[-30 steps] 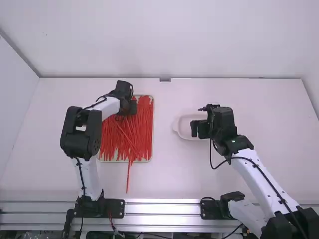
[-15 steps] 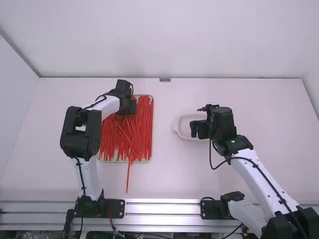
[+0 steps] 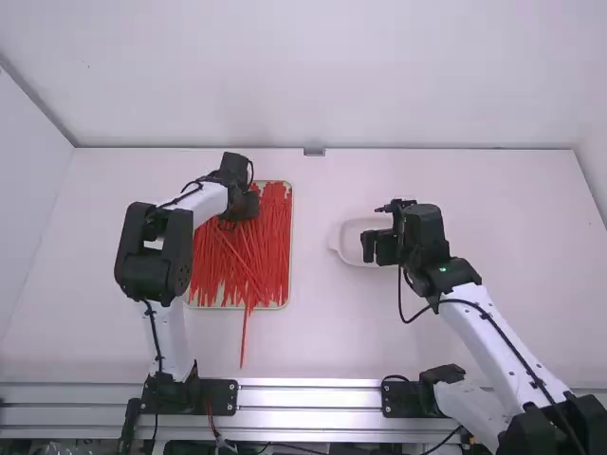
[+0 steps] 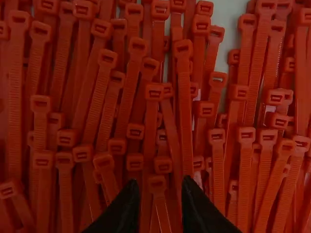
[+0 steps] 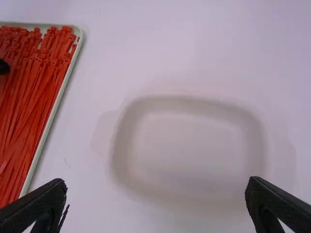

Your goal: Fasten the cable tie

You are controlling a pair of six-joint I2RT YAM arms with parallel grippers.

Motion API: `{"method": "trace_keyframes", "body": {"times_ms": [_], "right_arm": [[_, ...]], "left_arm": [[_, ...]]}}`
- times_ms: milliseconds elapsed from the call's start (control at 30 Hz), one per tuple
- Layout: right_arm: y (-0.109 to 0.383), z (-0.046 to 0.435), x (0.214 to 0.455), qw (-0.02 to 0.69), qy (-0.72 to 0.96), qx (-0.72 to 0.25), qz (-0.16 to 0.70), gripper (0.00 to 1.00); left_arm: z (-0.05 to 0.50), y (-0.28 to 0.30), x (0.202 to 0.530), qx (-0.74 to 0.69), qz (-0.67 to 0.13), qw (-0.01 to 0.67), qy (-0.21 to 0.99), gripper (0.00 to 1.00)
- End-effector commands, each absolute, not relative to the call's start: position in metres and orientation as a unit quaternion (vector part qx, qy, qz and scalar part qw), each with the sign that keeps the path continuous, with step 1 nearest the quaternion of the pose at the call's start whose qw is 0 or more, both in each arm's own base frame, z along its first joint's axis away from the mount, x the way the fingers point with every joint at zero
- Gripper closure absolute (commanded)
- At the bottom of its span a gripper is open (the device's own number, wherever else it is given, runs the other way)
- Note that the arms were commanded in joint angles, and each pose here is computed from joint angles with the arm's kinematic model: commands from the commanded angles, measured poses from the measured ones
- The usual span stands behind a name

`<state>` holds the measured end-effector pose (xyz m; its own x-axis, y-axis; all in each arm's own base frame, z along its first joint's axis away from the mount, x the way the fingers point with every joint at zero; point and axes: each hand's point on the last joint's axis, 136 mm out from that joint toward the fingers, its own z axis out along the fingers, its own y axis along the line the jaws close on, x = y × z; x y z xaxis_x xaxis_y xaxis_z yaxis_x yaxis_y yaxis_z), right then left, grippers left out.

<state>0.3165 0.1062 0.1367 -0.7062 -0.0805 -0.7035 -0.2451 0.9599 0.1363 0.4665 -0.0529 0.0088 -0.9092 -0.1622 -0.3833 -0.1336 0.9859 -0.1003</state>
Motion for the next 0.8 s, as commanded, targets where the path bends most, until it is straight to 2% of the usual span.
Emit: {"method": "trace_keyframes", "body": {"times_ms": [0,767], "right_arm": [[0.1100,0.1502,0.3231,0.387,0.910,-0.092,0.114,0.02],[0.1097,0.1496,0.3227,0.385,0.911,-0.090,0.115,0.02]], "left_arm": [[0.0086,-0.0487,0.4702,-0.082,-0.029,0.201,0.976,0.78],[0.0086,-0.0490,0.4701,-0.087,-0.030,0.200,0.975,0.80]]}}
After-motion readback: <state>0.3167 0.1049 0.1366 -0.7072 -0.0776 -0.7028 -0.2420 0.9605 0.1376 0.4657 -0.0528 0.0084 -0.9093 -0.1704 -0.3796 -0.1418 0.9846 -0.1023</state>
